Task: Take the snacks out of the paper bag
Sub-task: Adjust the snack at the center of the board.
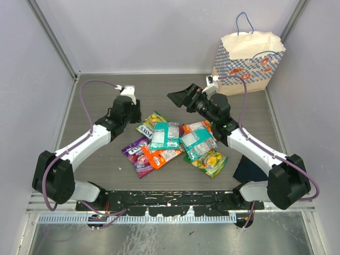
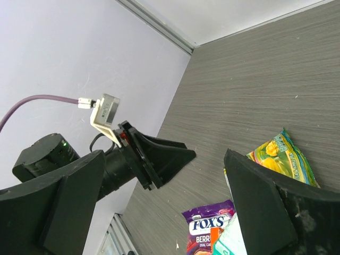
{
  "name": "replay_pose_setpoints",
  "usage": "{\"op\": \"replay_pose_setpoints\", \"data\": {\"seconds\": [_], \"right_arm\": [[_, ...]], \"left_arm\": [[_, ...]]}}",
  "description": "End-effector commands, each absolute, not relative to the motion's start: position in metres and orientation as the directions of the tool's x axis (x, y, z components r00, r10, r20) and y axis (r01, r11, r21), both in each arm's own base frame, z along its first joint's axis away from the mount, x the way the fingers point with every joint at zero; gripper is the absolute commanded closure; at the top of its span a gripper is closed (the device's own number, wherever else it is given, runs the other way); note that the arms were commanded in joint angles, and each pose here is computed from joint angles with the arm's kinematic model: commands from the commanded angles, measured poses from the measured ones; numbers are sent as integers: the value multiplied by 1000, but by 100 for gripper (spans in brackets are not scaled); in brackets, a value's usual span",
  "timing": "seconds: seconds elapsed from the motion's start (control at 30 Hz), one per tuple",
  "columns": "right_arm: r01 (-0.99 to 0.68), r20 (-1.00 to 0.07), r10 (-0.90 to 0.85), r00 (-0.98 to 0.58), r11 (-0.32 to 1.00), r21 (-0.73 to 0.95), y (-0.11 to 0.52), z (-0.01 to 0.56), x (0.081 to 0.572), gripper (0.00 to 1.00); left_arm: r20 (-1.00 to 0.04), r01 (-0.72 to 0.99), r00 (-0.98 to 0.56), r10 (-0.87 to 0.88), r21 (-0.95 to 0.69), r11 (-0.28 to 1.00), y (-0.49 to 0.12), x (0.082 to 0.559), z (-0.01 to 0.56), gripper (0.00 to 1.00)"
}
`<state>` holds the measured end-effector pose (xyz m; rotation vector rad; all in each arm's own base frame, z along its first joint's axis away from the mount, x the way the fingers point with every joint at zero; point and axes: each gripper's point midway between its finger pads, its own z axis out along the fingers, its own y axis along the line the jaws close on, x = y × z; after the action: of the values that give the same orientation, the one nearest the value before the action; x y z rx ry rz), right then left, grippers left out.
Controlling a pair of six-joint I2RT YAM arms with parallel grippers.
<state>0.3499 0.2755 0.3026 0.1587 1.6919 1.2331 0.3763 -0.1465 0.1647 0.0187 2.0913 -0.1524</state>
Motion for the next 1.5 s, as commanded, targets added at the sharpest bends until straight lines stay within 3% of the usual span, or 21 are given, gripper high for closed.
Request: {"op": "replay_pose_setpoints", "data": {"seconds": [0.0, 0.03, 0.07, 0.73, 0.8, 0.97, 1.03, 1.2, 1.43, 1.47], "right_arm": [[-517, -657, 616, -435, 427, 742, 279, 348, 342, 0], [-520, -657, 614, -437, 423, 742, 280, 350, 342, 0], [-524, -657, 611, -441, 419, 741, 282, 351, 342, 0], [-541, -665, 599, -445, 411, 733, 284, 351, 338, 0], [-545, -669, 599, -439, 414, 729, 284, 354, 338, 0], [-533, -684, 601, -412, 450, 717, 277, 349, 340, 0], [-512, -699, 594, -397, 489, 706, 272, 338, 345, 0], [-383, -753, 523, -399, 651, 656, 246, 272, 372, 0], [-222, -647, 515, -563, 659, 719, 225, 176, 400, 7], [-217, -636, 497, -590, 661, 719, 228, 166, 402, 7]], "left_arm": [[-812, 337, -583, 9, -232, 912, -206, 370, 164, 42], [-793, 370, -609, 25, -257, 893, -216, 367, 159, 35], [-771, 392, -636, 36, -282, 876, -223, 365, 153, 34], [-599, 398, -801, 21, -505, 766, -265, 339, 95, 53], [-594, 398, -804, 24, -508, 764, -267, 337, 93, 59], [-606, 389, -796, 4, -507, 769, -267, 342, 95, 90], [-619, 389, -785, -9, -506, 770, -267, 346, 100, 100], [-688, 406, -725, -35, -468, 785, -263, 359, 127, 100], [-778, 398, -623, -75, -398, 827, -242, 373, 165, 100], [-771, 391, -633, -72, -399, 830, -240, 373, 162, 95]]}}
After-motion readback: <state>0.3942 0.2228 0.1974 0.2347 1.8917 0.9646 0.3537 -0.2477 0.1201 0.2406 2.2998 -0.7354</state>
